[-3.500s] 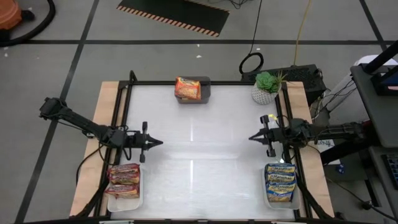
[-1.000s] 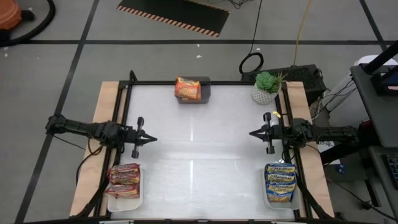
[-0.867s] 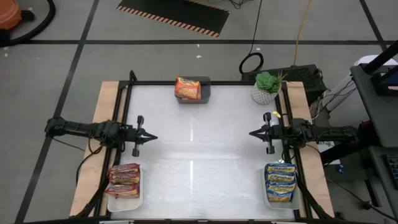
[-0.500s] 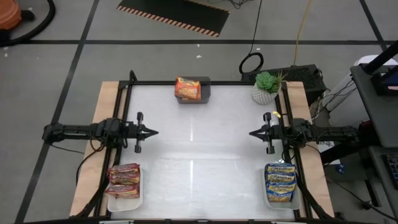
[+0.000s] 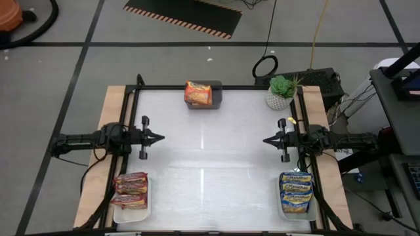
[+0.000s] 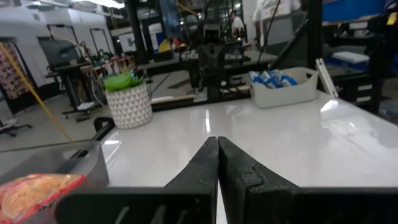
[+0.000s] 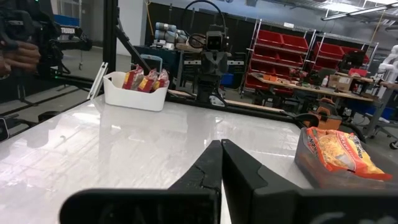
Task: Sort Maruchan noodles
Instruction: Return to Home Position
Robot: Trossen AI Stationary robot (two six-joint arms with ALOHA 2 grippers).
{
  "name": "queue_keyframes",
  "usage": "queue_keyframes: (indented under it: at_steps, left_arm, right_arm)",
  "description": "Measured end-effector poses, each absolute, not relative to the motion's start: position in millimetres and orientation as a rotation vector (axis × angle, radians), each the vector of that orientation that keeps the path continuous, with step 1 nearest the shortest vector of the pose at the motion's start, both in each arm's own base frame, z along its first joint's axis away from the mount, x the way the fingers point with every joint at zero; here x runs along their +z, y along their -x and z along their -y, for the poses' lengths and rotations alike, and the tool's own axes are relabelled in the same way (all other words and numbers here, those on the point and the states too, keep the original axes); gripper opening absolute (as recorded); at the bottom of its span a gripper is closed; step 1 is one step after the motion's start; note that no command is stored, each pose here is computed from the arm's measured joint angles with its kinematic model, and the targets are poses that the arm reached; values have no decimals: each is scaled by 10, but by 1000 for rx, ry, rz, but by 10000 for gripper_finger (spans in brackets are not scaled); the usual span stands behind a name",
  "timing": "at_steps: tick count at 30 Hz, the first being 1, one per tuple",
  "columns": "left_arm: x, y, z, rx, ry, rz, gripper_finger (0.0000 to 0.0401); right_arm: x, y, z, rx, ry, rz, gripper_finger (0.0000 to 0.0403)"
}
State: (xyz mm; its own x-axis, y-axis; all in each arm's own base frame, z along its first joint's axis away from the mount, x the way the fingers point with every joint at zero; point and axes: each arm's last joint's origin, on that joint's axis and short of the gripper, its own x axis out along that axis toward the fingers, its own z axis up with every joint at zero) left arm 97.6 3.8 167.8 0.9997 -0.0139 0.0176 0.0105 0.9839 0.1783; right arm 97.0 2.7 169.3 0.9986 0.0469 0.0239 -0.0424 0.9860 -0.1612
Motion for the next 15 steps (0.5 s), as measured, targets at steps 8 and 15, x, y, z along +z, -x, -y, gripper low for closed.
queue_keyframes:
  at_steps: [8, 15]
  left_arm:
    - [1683, -973, -32, -22, -157, 26, 5]
    - [1685, -973, 13, -73, -160, 32, 5]
  right_arm:
    - [1693, -970, -27, 45, 162, 28, 0]
    - [1693, -970, -27, 45, 161, 28, 0]
